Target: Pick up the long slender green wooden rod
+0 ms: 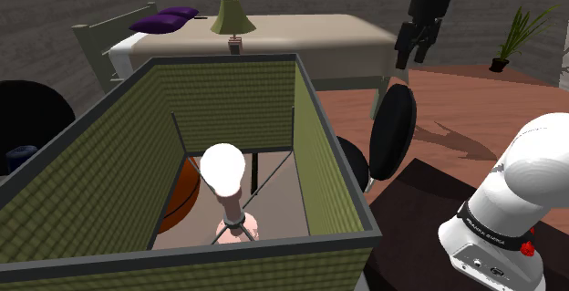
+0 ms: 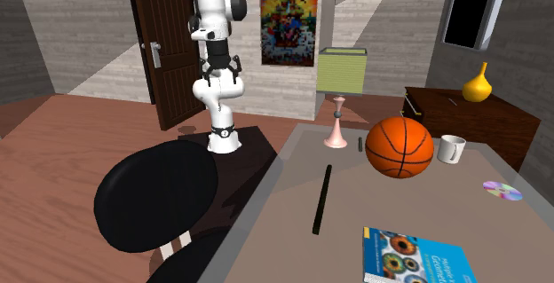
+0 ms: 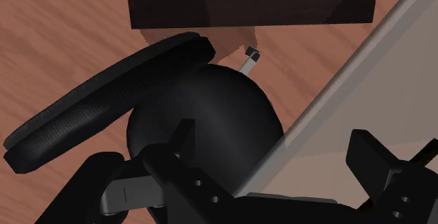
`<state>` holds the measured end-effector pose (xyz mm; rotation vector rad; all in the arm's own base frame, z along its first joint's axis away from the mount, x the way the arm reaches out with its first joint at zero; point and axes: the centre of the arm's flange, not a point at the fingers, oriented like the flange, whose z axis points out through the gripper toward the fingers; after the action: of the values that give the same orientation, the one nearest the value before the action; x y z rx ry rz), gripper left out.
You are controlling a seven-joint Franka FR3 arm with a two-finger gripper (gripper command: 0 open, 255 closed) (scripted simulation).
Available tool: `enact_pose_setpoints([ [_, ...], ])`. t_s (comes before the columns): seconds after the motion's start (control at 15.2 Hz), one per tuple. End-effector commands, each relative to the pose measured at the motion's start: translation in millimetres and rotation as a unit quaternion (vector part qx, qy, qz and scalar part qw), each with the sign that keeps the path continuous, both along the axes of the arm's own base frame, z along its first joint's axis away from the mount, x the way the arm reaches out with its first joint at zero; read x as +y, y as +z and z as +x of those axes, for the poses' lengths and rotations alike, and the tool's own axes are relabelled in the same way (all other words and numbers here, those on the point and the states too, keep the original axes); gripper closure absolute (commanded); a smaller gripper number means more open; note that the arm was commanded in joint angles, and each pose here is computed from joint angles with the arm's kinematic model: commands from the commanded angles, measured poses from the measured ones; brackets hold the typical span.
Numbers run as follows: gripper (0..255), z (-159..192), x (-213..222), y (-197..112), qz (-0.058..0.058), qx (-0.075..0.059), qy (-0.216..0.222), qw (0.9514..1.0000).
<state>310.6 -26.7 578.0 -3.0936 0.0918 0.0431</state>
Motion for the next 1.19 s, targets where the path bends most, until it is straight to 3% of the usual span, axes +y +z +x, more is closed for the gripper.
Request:
enact_pose_setpoints([
  [0.0, 0, 0.0, 0.0, 0.0, 0.000, 0.000, 0.000, 1.0000],
  [0.53, 0, 45.3, 71.8, -61.2, -0.005, -0.010, -0.058, 0.9983],
  [1.12, 0, 107.2, 144.9, -129.6, -0.011, -0.022, -0.123, 0.9922],
])
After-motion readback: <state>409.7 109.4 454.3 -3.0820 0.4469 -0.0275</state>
